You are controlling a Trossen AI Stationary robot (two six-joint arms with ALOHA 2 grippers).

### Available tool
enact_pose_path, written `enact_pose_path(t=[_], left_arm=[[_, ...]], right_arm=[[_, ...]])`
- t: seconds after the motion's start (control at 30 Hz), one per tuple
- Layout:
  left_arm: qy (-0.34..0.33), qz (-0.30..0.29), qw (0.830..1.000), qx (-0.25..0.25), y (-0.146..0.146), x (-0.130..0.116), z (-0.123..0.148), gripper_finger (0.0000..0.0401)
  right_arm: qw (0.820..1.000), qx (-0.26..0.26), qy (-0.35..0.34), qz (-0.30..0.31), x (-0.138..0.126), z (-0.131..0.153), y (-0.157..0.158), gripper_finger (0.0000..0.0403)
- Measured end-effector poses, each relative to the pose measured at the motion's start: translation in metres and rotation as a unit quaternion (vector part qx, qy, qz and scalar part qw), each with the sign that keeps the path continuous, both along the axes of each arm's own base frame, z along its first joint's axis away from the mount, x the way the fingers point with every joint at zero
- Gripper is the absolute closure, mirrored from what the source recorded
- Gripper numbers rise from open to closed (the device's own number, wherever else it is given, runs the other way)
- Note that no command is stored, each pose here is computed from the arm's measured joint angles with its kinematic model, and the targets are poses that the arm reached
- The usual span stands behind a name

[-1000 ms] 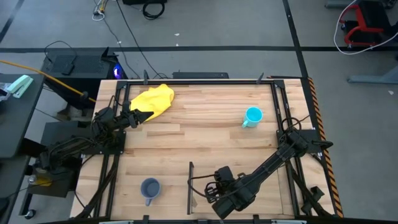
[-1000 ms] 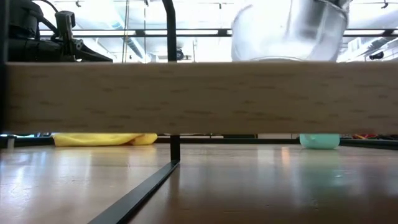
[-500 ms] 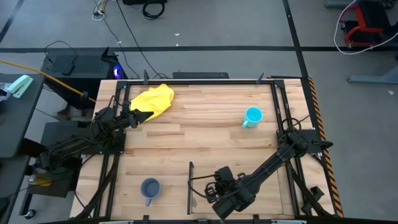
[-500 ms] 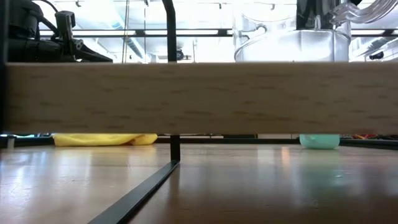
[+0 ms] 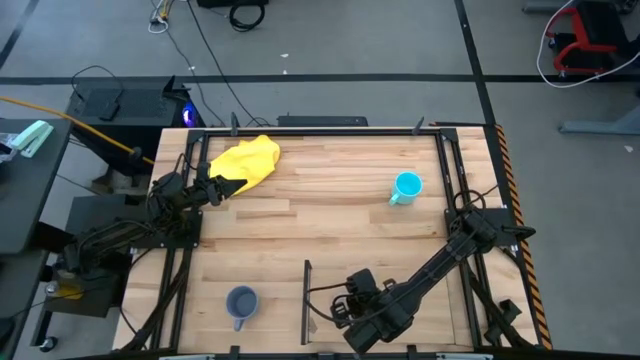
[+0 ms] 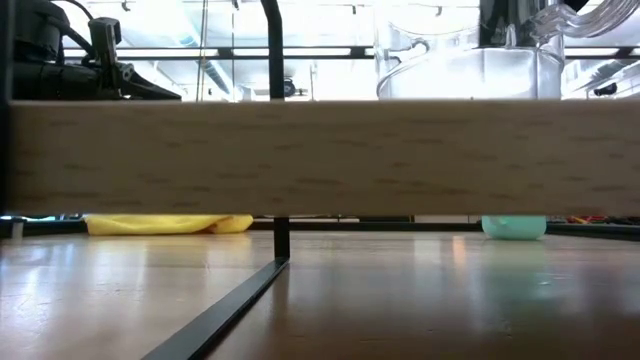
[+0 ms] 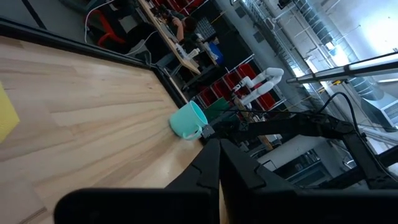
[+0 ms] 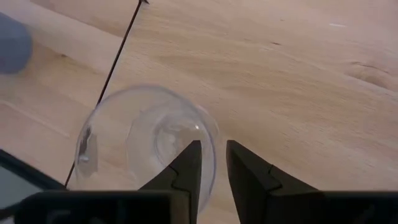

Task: Stack small to large cups/mugs on shelf
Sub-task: Put the transparent mug on the shelf

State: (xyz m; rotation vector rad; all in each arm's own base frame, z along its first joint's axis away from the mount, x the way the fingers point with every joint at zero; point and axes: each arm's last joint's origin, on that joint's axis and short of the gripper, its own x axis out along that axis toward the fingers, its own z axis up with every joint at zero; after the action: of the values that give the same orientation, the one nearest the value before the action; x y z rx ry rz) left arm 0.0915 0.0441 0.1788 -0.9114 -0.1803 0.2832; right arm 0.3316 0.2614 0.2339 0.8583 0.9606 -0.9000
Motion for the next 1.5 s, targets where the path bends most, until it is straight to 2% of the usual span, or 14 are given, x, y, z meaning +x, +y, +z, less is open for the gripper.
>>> enact_pose_path(t=[0.27,0.53,0.67,0.83,0.97,1.1,1.23,1.33,1.5], left_arm=[[0.000,0.000,1.000,0.000,0.000,0.000,0.000,0.0375],[0.003,0.000,1.000,-0.002,0.000,0.000,-0.001,0.0386],[0.003,0.000,1.000,-0.002,0.000,0.000,-0.001,0.0389],[0.002,0.000,1.000,-0.004,0.000,0.000,-0.001,0.0383],[0.002,0.000,1.000,-0.005,0.000,0.000,-0.001,0.0379],[0.002,0.000,1.000,-0.005,0.000,0.000,-0.001,0.0383],[0.002,0.000,1.000,-0.005,0.000,0.000,-0.001,0.0389],[0.002,0.000,1.000,-0.005,0.000,0.000,-0.001,0.0390],[0.001,0.000,1.000,-0.005,0.000,0.000,-0.001,0.0381]], right_arm=[[1.000,-0.009,0.003,0.000,-0.010,0.007,0.001,0.0320],[0.999,-0.025,-0.014,0.019,-0.022,0.035,-0.008,0.0320],[0.998,-0.023,-0.015,0.050,-0.041,0.056,-0.007,0.0321],[0.997,0.001,-0.028,0.071,-0.077,0.069,0.017,0.0341],[0.995,-0.010,-0.045,0.089,-0.094,0.055,0.046,0.0388],[0.992,-0.027,-0.061,0.110,-0.082,0.031,0.060,0.0393],[0.989,-0.046,-0.056,0.132,-0.063,0.013,0.061,0.0398],[0.988,-0.054,-0.052,0.136,-0.054,0.010,0.056,0.0399],[0.980,-0.058,-0.064,0.182,-0.039,0.010,0.053,0.0400]])
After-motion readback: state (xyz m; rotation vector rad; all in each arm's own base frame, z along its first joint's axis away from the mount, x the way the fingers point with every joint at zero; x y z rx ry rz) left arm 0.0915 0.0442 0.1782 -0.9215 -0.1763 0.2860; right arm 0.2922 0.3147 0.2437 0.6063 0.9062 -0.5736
